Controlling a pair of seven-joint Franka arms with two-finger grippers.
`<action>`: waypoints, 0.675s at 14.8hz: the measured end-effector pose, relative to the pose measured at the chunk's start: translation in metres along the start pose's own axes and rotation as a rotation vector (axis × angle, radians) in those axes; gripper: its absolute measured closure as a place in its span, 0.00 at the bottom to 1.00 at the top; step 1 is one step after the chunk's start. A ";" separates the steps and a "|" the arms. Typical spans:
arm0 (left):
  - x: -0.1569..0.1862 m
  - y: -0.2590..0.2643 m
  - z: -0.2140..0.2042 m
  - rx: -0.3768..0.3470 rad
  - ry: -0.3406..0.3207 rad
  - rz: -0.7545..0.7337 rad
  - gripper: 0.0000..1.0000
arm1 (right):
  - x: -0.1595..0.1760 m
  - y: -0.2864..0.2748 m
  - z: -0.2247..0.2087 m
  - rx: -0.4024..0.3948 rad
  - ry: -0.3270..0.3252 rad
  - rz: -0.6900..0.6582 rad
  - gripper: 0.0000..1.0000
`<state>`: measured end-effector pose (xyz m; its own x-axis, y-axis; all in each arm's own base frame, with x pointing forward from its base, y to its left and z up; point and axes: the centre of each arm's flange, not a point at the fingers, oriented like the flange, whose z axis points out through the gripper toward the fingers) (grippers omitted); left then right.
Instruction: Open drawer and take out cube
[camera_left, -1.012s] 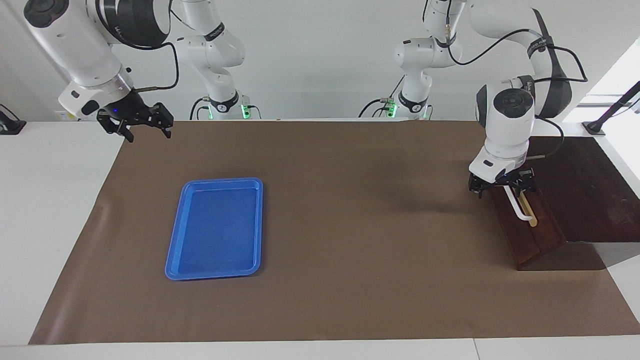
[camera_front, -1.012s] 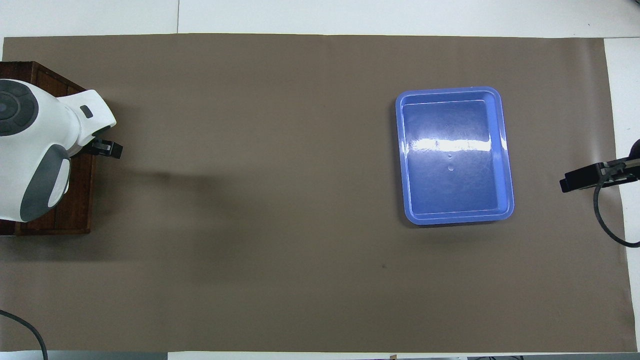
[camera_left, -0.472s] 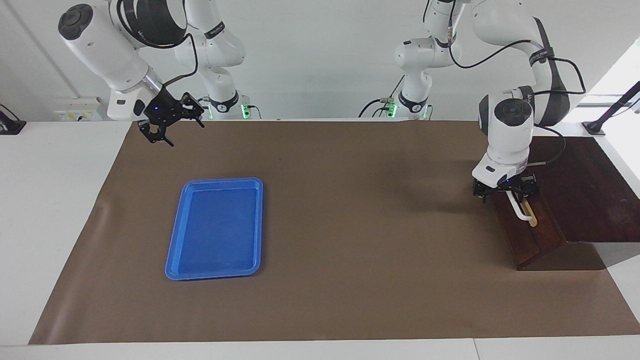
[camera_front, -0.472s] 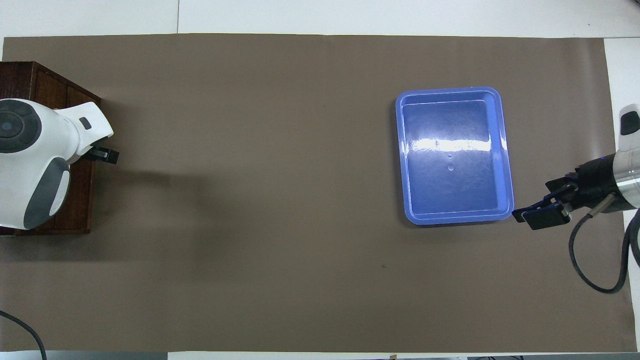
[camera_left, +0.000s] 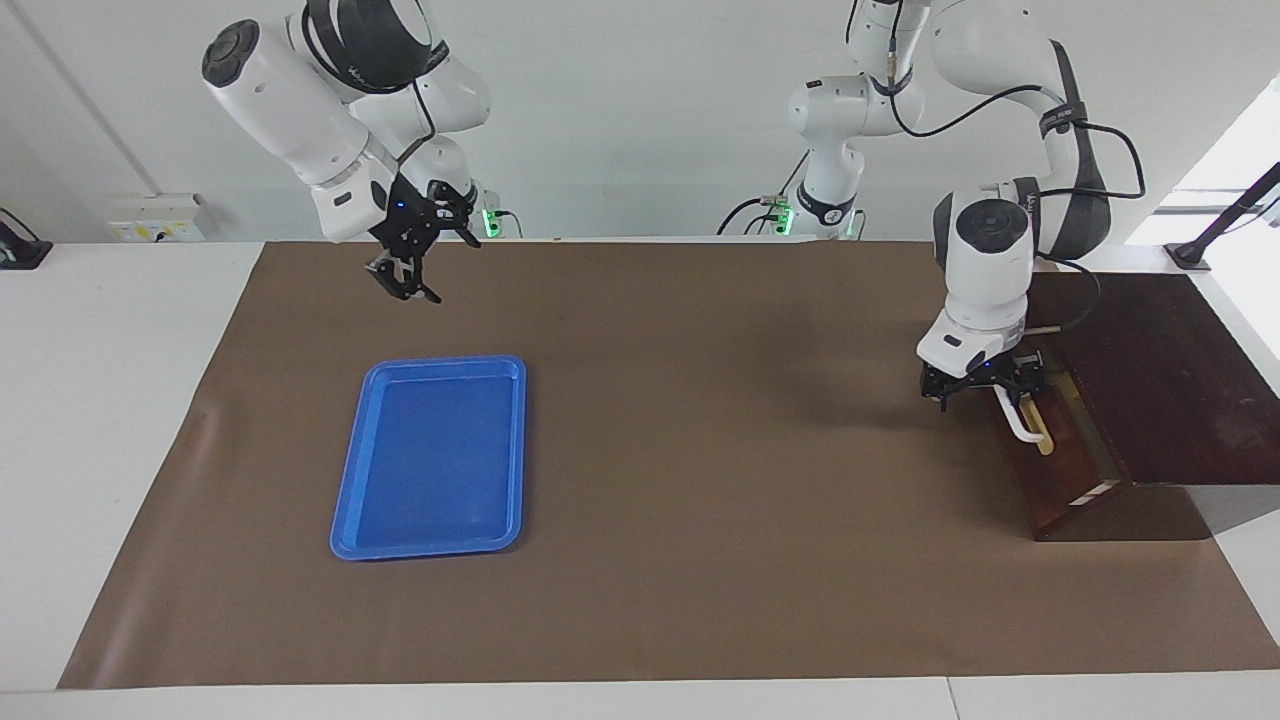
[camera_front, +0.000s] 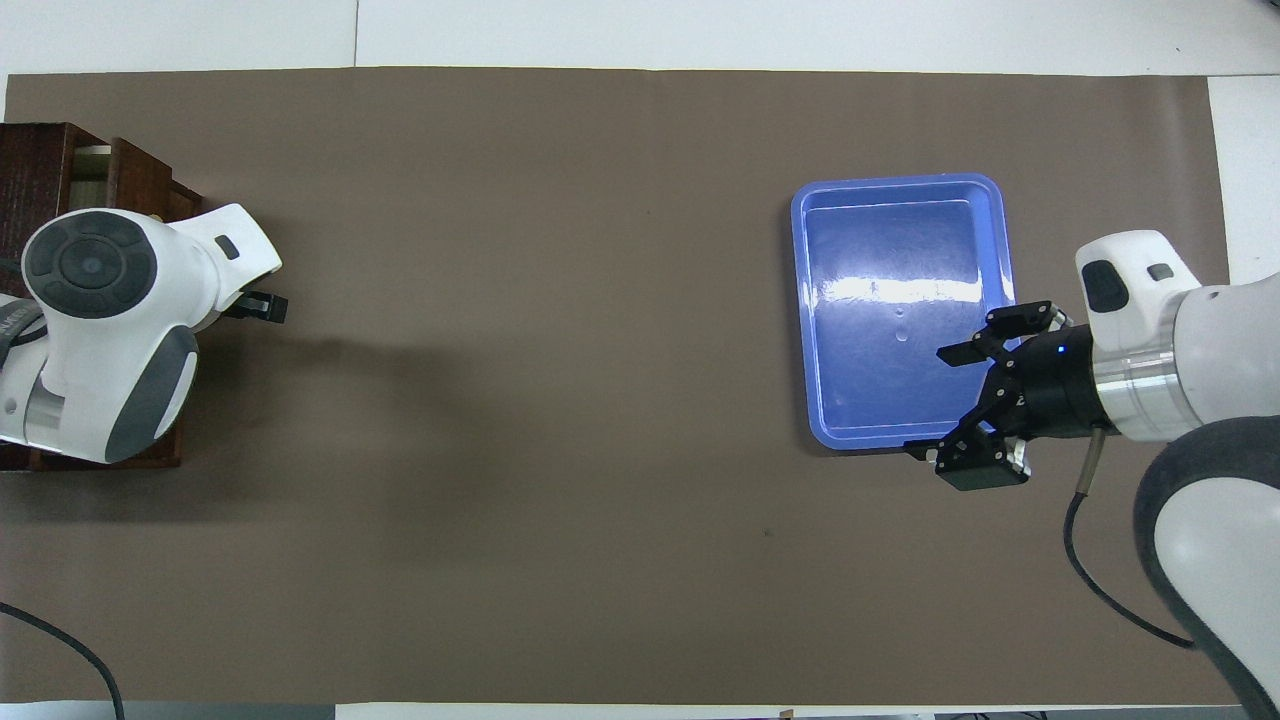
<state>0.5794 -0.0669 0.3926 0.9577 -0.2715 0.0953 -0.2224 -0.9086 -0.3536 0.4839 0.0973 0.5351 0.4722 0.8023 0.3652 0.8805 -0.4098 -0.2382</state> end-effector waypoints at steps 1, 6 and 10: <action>0.002 0.014 -0.005 -0.010 0.008 -0.015 0.00 | 0.006 -0.008 0.006 0.015 0.019 -0.065 0.00; 0.007 0.047 -0.020 -0.064 0.019 -0.083 0.00 | 0.027 -0.037 0.046 0.150 0.146 -0.260 0.00; 0.009 0.069 -0.030 -0.125 0.016 -0.127 0.00 | 0.023 -0.021 0.096 0.242 0.269 -0.396 0.00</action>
<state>0.5672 -0.1416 0.3967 0.9768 -0.1559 0.1468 -0.1215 -0.9680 -0.2194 0.4723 0.1664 0.4618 0.1273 0.7223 0.6797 0.9738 0.0391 -0.2238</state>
